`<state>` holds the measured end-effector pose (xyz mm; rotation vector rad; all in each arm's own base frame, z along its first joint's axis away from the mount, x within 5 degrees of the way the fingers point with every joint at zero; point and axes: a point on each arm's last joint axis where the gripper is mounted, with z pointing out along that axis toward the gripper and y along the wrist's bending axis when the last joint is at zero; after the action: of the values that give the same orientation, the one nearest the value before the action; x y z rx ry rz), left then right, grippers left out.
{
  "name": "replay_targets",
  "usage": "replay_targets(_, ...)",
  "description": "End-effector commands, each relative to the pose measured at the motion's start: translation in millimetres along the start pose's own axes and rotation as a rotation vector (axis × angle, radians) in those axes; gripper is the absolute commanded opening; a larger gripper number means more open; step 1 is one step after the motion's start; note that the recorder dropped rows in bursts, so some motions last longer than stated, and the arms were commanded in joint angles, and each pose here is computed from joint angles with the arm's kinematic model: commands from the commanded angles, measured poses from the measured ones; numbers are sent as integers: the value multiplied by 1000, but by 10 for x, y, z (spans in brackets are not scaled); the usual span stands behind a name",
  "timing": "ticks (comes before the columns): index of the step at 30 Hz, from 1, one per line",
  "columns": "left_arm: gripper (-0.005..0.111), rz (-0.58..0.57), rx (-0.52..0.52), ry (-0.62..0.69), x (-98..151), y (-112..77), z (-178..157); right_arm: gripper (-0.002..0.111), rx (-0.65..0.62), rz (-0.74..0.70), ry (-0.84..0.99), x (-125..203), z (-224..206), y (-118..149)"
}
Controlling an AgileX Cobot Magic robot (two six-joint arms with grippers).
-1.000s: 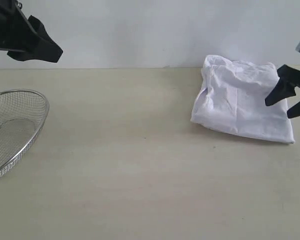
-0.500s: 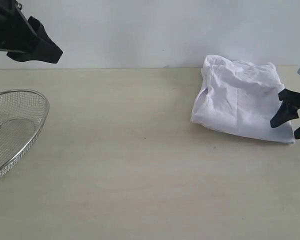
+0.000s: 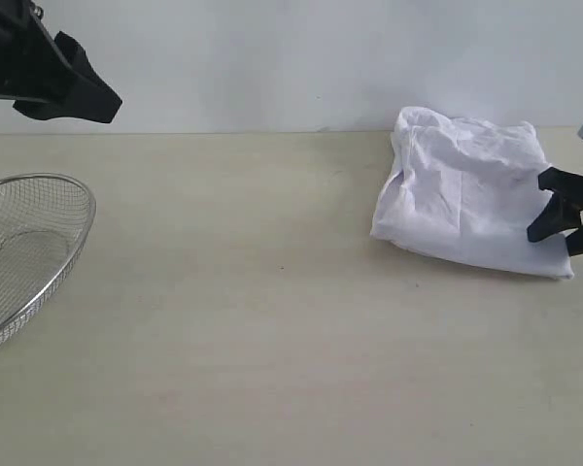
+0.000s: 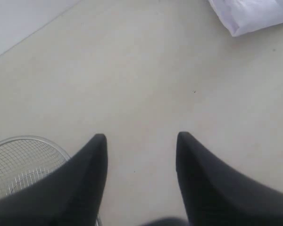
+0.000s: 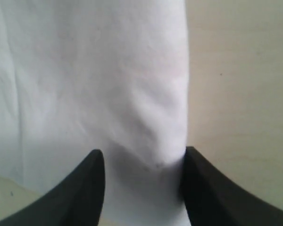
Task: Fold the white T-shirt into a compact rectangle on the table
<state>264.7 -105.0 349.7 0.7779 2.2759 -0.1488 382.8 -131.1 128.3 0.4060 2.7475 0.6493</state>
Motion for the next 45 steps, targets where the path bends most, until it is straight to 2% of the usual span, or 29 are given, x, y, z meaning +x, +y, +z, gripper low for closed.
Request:
replay_targets(1, 42, -3, 5, -21, -21, -13, -40, 43, -1, -9, -21, -16, -37, 6)
replay_targets(4, 42, -3, 5, -21, -21, -13, -40, 42, -1, -8, -21, -16, -37, 7)
replay_targets(6, 42, -3, 5, -21, -21, -13, -40, 35, 0, -11, -22, -17, -37, 6)
replay_targets(10, 42, -3, 5, -21, -21, -13, -40, -1, 0, -21, -22, -17, -37, 6)
replay_targets(17, 42, -3, 5, -21, -21, -13, -40, 0, 25, -65, -6, -33, -76, -19)
replay_targets(27, 42, -4, 4, -22, -22, -12, -40, 0, 46, -88, -7, -183, -371, -139)
replay_targets(40, 42, -4, 4, -24, -24, -11, -40, 0, 130, -107, -48, -226, -391, -225)
replay_targets(42, 42, -4, 4, -24, -24, -11, -40, 7, 133, -91, -56, -232, -391, -227)
replay_targets(45, 42, -4, 4, -24, -24, -11, -40, 33, 135, -74, -62, -237, -392, -230)
